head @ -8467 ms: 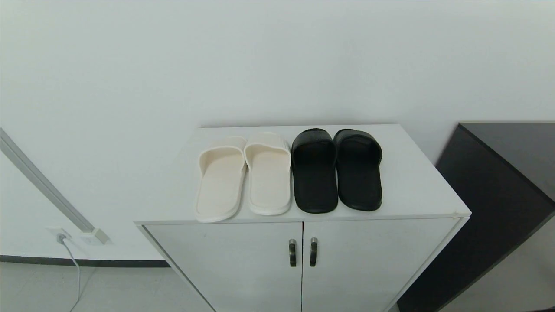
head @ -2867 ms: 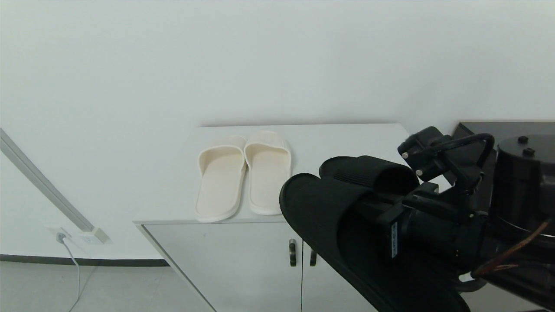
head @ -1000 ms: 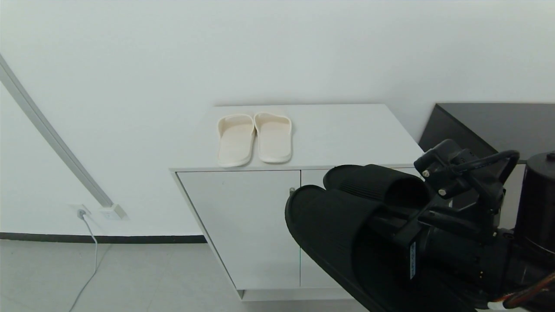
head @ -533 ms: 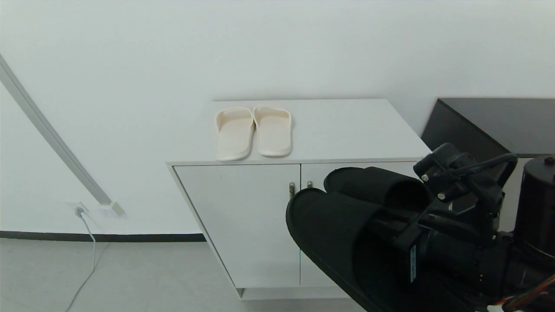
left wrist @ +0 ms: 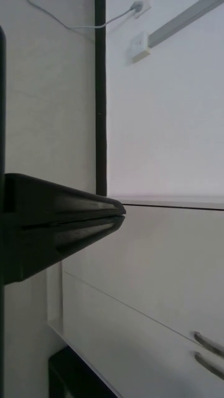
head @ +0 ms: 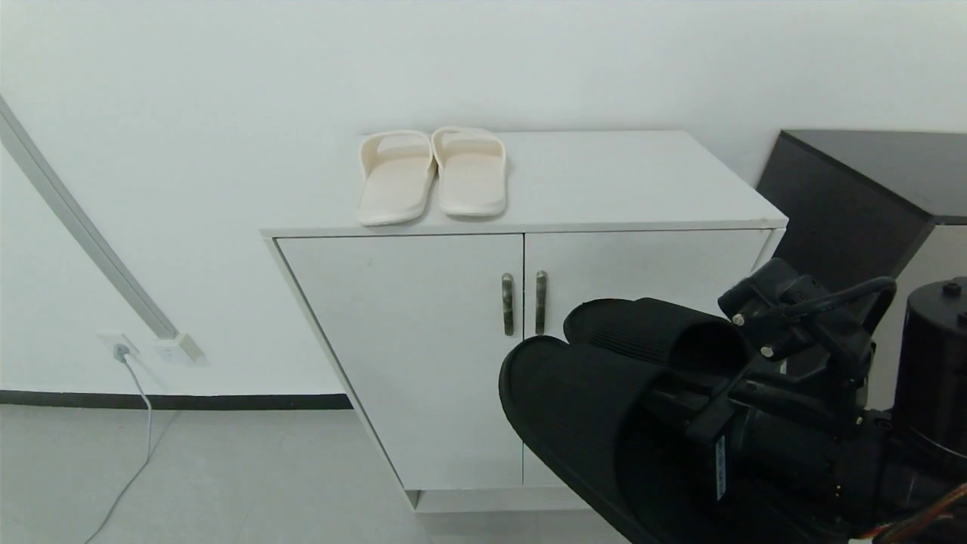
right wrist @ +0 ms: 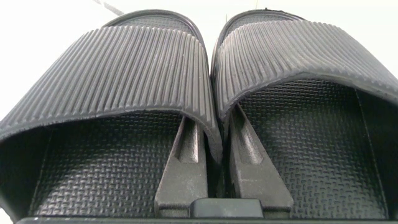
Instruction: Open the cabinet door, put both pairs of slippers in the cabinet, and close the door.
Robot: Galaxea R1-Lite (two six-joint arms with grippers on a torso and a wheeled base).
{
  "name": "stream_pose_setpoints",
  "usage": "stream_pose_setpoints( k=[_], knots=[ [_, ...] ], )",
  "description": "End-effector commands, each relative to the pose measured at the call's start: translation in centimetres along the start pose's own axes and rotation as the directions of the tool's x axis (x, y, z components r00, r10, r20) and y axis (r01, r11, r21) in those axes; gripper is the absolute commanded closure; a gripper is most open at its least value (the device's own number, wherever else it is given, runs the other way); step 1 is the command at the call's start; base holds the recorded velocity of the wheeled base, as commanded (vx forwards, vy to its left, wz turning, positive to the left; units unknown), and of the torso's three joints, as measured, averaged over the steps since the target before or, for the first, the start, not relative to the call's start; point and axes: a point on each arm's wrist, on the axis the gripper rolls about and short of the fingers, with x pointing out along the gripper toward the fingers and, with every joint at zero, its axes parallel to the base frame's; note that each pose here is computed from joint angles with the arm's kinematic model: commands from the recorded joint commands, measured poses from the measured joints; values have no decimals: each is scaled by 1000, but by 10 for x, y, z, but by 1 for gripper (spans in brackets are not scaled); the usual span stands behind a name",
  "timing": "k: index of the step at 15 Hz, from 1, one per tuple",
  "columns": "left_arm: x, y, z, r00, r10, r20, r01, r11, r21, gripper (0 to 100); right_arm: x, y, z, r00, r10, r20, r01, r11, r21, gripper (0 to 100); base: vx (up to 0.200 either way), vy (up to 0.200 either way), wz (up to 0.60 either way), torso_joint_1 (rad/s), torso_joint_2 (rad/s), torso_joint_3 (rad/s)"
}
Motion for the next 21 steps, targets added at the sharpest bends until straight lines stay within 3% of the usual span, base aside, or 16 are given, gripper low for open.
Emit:
stream_pose_setpoints(
  k=[1, 3, 4, 16, 21],
  knots=[
    [0, 0, 0, 1000, 1, 0, -1, 1000, 1, 100, 1, 0, -2, 1000, -1, -8, 1, 1000, -2, 100, 0, 0, 0, -173, 500, 320],
    [0, 0, 0, 1000, -1, 0, 1, 1000, -6, 100, 2, 0, -2, 1000, -1, -9, 1, 1000, -4, 100, 0, 0, 0, -166, 491, 315],
    [0, 0, 0, 1000, -1, 0, 1, 1000, -8, 0, 2, 0, -2, 1000, -2, -10, 2, 1000, -4, 100, 0, 0, 0, -159, 481, 325],
    [0, 0, 0, 1000, -1, 0, 1, 1000, 0, 0, 2, 0, -6, 1000, 2, -24, -2, 1000, -8, 100, 0, 0, 0, -92, 459, 360],
    [0, 0, 0, 1000, -1, -1, 1, 1000, 0, 0, 1, 0, -7, 1000, 3, -27, -3, 1000, -8, 100, 0, 0, 0, -1, 114, 105]
  ],
)
